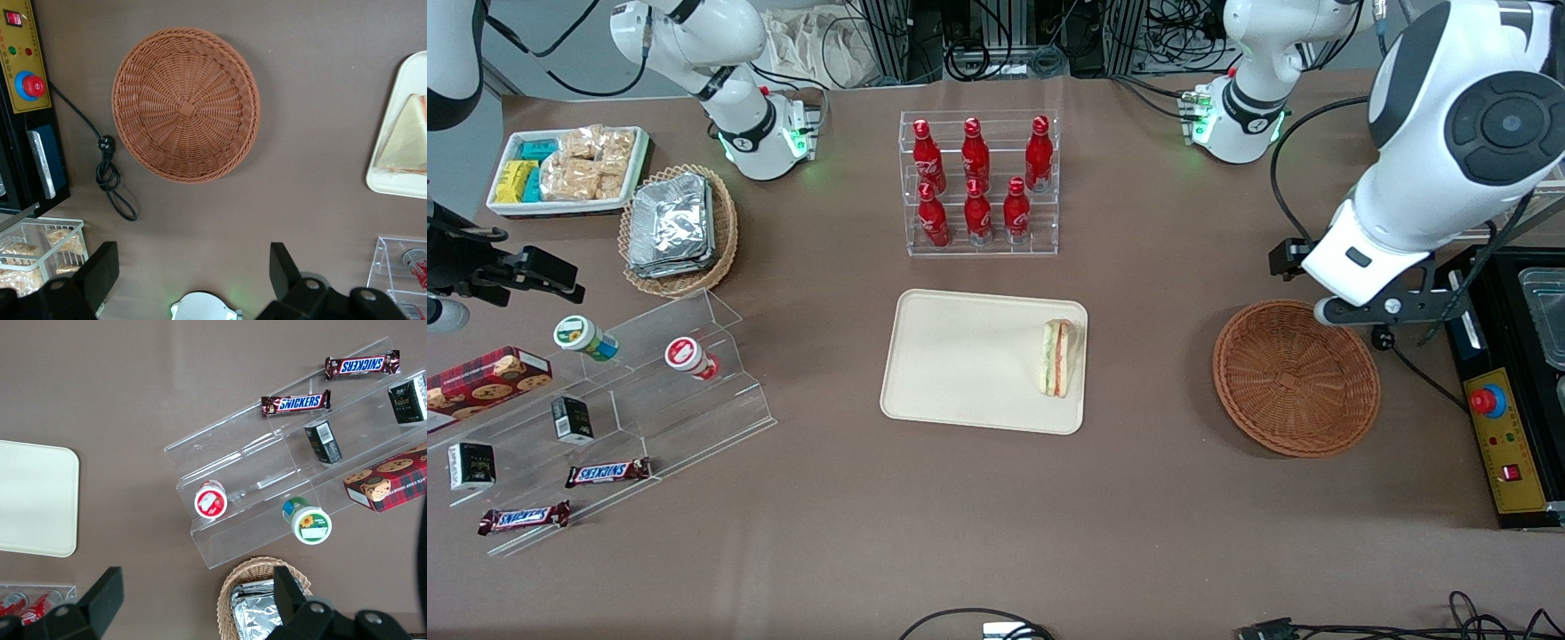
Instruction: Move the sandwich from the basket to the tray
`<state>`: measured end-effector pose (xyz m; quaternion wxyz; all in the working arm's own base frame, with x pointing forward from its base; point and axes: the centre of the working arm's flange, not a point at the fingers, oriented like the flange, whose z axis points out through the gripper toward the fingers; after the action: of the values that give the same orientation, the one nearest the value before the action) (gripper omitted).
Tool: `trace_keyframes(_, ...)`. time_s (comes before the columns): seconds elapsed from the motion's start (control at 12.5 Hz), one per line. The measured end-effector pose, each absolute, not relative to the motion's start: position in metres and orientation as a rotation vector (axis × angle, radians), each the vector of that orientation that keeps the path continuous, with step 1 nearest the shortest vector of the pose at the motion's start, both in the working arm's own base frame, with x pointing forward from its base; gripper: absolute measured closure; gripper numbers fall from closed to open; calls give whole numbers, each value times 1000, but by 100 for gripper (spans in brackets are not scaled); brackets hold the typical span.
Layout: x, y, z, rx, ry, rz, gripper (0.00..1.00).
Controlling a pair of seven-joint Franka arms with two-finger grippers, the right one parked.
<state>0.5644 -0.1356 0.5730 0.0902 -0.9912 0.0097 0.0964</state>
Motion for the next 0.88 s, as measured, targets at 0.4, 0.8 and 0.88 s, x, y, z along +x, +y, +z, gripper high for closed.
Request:
trace_keyframes(0.4, 564, -98, 575, -2975, 56, 320, 0)
trace_keyframes(0.8, 555, -56, 577, -3014, 49, 293, 0)
trace_keyframes(0.88, 551, -47, 576, -3019, 46, 284, 0)
